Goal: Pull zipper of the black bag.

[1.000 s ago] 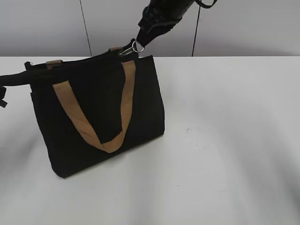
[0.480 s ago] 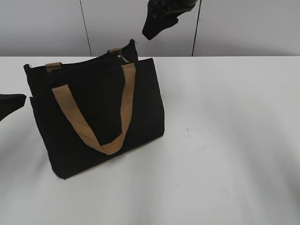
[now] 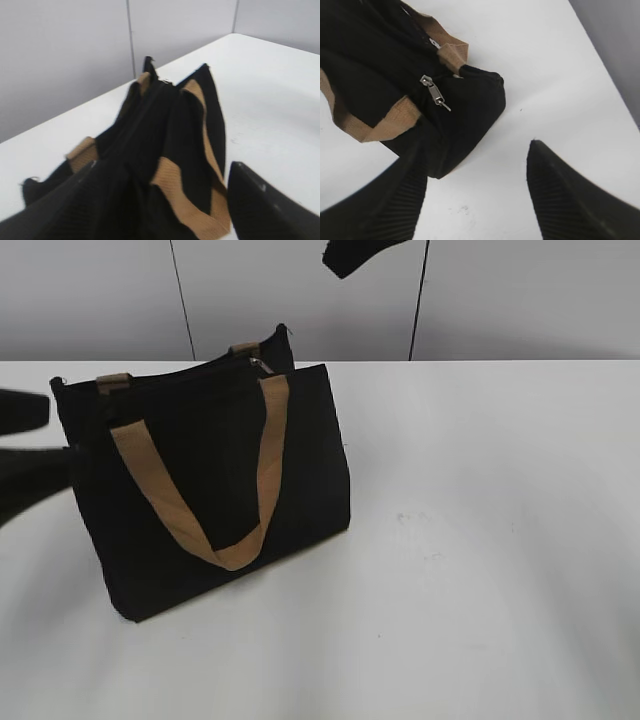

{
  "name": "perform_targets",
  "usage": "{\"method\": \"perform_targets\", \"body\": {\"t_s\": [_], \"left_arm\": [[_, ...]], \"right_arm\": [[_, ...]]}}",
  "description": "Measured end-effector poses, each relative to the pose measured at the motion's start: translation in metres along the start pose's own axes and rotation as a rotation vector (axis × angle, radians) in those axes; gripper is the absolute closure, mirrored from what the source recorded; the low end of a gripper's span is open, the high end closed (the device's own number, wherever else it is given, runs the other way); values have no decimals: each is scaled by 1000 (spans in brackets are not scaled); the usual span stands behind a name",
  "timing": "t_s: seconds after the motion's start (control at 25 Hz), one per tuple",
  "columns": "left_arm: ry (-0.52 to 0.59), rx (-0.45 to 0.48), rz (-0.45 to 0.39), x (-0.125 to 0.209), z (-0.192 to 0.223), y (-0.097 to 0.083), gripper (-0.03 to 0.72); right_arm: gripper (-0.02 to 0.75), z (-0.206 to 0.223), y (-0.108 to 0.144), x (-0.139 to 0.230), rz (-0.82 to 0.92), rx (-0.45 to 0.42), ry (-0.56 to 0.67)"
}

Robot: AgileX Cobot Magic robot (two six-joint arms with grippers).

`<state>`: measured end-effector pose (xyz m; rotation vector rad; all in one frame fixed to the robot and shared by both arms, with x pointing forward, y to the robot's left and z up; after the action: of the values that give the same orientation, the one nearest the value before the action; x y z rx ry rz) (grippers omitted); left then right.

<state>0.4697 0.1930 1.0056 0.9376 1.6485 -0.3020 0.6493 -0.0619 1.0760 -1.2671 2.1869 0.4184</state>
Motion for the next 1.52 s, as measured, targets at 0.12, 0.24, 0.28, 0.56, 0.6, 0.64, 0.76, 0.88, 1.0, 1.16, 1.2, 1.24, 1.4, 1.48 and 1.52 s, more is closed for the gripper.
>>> {"method": "perform_targets", "body": {"t_s": [0.12, 0.24, 0.28, 0.56, 0.6, 0.64, 0.76, 0.88, 1.0, 1.16, 1.2, 1.24, 1.4, 1.48, 1.52], "left_arm": [[120, 132, 69, 19, -3, -20, 165], [294, 153, 94, 42, -10, -17, 217], [351, 124, 81, 48, -12, -10, 235], [701, -112, -98, 57, -42, 49, 271], [753, -148, -148, 57, -47, 57, 272], [787, -186, -197, 54, -51, 65, 272], [822, -329, -351, 40, -58, 91, 272], [820, -364, -411, 17, -61, 106, 274], [793, -386, -417, -5, -63, 118, 274], [718, -414, -405, -33, -65, 130, 274], [699, -416, -406, -38, -65, 131, 274], [681, -415, -411, -43, -65, 132, 274], [630, -389, -448, -55, -61, 129, 274], [642, -362, -470, -54, -61, 123, 274], [650, -353, -476, -54, -63, 119, 274]], "right_arm": [[251, -13, -1, -1, -79, 37, 2], [251, -24, -8, 3, -132, 102, 33], [251, -28, -11, 5, -142, 128, 50], [251, -62, -55, 31, 12, 349, 139], [251, -69, -62, 36, 62, 376, 136], [251, -77, -67, 39, 100, 397, 129], [251, -103, -82, 49, 247, 462, 92], [251, -130, -92, 58, 388, 519, 40], [251, -160, -99, 67, 528, 575, -22], [251, -194, -102, 76, 636, 632, -90], [251, -203, -103, 78, 641, 654, -97], [251, -213, -101, 78, 645, 669, -113], [251, -246, -82, 77, 644, 700, -178], [251, -253, -70, 81, 643, 702, -182], [251, -255, -64, 85, 644, 703, -175]]}}
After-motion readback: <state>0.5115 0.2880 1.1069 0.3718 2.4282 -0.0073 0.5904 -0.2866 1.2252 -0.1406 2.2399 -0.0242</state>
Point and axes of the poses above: a point on each arm's last joint axis where the gripper is mounted, z pointing out along that axis toward the gripper, y along the wrist's bending axis when the last joint is at zero, x = y × z, the point moved 8 cm from there along z, pointing out along that axis toward the gripper, and after that the axes turned 6 degrees about z, right-handed, at the moved point
